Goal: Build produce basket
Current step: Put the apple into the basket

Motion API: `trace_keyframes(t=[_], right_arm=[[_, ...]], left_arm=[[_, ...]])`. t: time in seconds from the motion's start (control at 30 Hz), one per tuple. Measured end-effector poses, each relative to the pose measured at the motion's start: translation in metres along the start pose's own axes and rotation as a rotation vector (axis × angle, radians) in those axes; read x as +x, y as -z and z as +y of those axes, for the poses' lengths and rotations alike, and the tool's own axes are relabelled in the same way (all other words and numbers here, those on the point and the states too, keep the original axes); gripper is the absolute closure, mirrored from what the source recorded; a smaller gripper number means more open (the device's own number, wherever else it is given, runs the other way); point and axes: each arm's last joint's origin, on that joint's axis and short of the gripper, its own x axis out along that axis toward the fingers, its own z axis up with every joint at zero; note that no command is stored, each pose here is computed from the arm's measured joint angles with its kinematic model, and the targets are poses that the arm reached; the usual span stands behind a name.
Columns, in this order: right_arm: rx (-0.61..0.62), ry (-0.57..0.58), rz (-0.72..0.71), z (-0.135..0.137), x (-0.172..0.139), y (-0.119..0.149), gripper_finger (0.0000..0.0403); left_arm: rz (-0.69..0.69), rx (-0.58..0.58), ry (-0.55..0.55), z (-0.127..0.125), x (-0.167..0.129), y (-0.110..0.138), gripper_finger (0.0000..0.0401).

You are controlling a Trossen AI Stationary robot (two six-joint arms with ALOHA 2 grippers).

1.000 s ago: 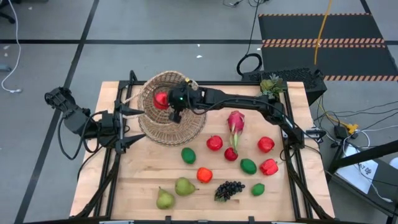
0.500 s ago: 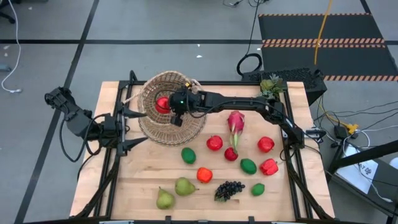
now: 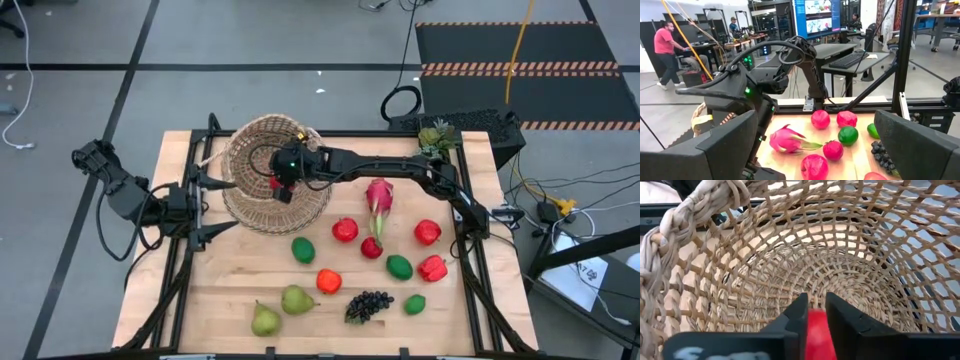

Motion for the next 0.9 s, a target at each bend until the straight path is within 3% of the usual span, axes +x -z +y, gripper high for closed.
trace_keyframes(t=[0.17,0.3,0.63,0.9], right_arm=[[-0.003,-0.003,-0.019,0.002,-0.005,-0.004,0.0295],[0.000,-0.013,-0.090,0.005,-0.029,-0.021,0.0273],[-0.086,-0.110,-0.236,0.041,-0.133,-0.061,0.0259],[-0.154,-0.253,-0.173,0.083,-0.223,-0.056,0.0259]], left_arm=[[0.000,-0.005,0.000,0.000,0.000,0.000,0.0002],[0.000,-0.006,0.000,0.000,0.000,0.000,0.0002],[0.011,-0.016,-0.001,-0.003,0.003,0.001,0.0002],[0.017,0.004,-0.003,-0.017,0.017,0.004,0.0002]])
